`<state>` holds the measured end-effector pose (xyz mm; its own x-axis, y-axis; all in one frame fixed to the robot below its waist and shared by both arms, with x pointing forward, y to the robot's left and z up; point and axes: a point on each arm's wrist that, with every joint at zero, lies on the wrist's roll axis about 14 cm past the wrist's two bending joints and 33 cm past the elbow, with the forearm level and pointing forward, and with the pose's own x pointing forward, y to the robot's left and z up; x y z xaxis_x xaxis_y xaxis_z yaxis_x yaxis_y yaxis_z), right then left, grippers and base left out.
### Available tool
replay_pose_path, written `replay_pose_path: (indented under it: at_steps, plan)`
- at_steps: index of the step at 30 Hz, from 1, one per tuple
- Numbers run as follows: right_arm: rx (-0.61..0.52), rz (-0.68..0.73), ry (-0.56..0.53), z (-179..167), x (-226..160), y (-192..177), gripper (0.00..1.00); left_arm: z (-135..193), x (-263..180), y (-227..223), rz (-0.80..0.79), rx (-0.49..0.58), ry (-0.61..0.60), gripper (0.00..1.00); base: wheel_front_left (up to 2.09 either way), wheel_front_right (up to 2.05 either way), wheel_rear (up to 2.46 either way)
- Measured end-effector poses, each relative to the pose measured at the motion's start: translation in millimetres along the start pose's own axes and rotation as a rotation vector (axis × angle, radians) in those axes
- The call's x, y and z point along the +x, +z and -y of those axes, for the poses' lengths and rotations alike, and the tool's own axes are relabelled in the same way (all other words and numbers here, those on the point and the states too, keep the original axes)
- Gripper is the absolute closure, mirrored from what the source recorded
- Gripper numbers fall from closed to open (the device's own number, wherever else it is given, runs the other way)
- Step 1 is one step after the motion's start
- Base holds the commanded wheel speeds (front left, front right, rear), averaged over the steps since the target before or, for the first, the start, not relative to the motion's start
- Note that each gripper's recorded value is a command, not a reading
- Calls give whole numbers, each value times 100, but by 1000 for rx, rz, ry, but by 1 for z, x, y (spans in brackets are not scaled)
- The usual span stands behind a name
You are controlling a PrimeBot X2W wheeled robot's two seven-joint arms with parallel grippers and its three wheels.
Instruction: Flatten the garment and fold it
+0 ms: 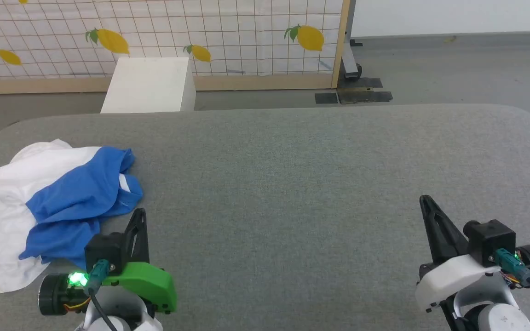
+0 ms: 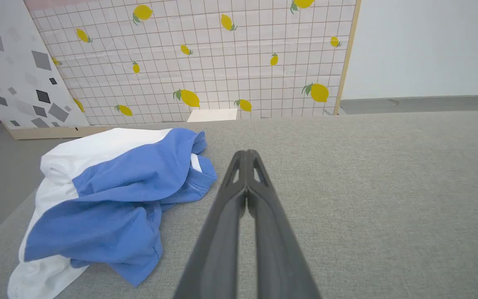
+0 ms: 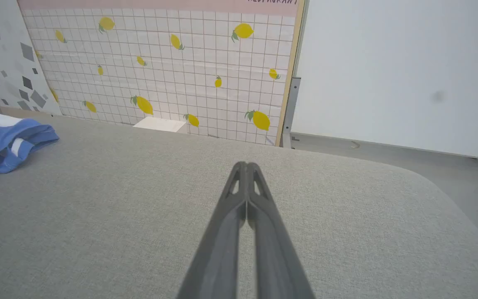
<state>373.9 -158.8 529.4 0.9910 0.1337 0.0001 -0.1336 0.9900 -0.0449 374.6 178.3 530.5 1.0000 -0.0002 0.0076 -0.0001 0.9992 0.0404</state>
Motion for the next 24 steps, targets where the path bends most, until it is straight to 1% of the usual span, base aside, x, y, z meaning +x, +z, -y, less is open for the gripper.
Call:
replay_pose_path:
  at_steps: [17, 18, 24]
  plan:
    - [0, 0, 0, 0, 0, 0, 100, 0, 0, 0, 0, 0, 0, 100, 0, 0, 0]
    - [0, 0, 0, 0, 0, 0, 0, 0, 0, 0, 0, 0, 0, 0, 0, 0, 0]
    - [1, -1, 0, 0, 0, 0, 0, 1, 0, 0, 0, -6, -2, 0, 0, 0, 0]
